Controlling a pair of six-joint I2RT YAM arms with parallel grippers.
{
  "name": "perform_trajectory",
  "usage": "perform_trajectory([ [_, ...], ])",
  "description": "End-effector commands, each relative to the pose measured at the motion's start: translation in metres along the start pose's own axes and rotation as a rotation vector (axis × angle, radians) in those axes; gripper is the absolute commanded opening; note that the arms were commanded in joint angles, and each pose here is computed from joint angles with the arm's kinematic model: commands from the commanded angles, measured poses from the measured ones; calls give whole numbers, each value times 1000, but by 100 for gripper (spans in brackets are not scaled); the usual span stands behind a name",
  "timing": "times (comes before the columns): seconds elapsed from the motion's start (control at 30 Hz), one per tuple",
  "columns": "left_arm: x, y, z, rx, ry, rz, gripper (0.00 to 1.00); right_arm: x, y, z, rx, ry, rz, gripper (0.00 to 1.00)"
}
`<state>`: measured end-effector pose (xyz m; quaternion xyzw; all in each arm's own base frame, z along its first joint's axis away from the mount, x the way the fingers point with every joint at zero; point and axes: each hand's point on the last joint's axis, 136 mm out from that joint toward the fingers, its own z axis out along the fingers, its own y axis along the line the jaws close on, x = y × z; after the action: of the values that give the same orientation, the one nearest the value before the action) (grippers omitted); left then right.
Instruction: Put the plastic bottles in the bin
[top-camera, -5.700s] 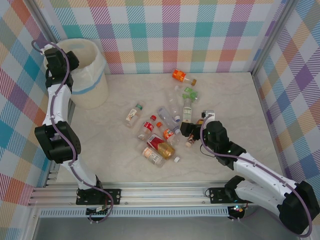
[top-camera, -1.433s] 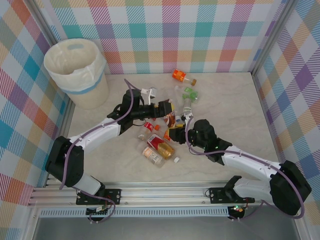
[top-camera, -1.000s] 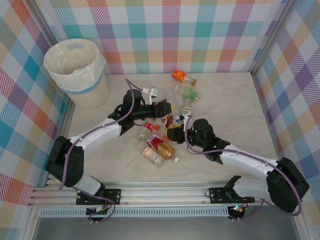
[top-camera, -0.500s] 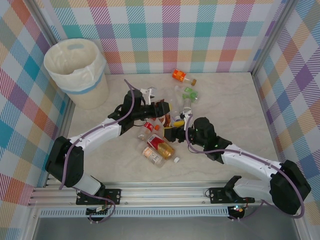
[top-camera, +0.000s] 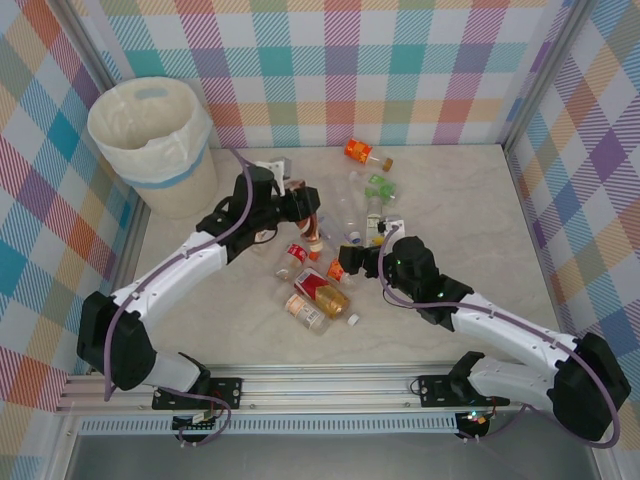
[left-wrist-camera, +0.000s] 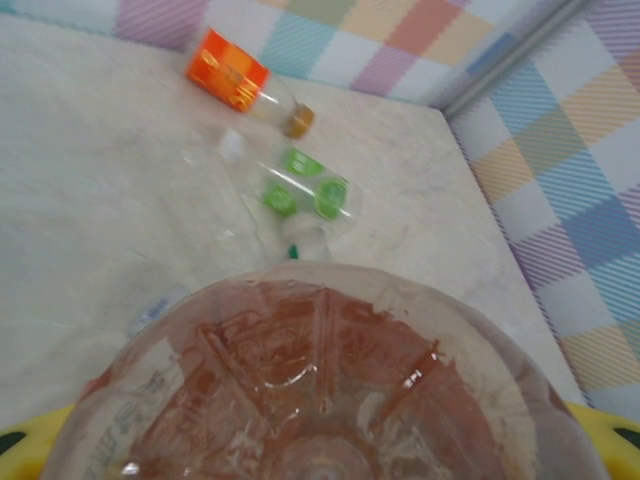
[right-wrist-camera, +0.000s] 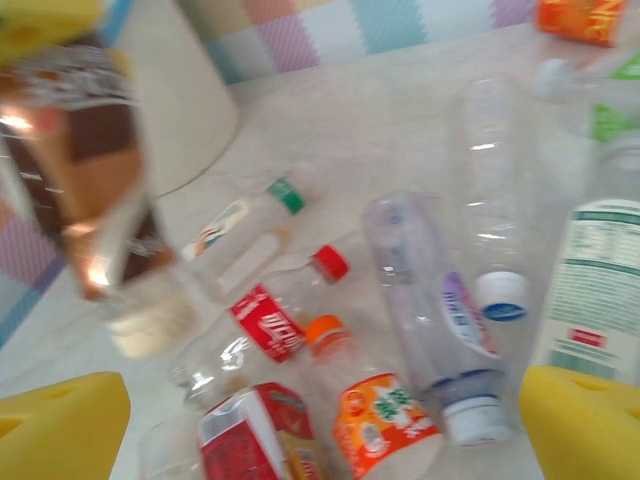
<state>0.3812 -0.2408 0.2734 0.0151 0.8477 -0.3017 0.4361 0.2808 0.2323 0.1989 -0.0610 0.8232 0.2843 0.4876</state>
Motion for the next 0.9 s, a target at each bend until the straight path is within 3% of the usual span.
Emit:
perform_trajectory([
  [0.0,-47,24,-33,-176,-126,71,59,-7,-29,-5,170,-47,65,100],
  [0.33,-159,65,-110,-548,-399,242,61,0,-45,-2,253,-32,74,100],
  [0.47,-201,73,-135,-627,-484,304,62,0,-44,-2,252,-28,70,100],
  [0.73,-269,126,-168,-785,-598,283,63,2,-44,-6,255,-11,74,100],
  [0.87,-289,160,-170,-780,-596,201,62,2,-46,-9,255,-22,85,100],
])
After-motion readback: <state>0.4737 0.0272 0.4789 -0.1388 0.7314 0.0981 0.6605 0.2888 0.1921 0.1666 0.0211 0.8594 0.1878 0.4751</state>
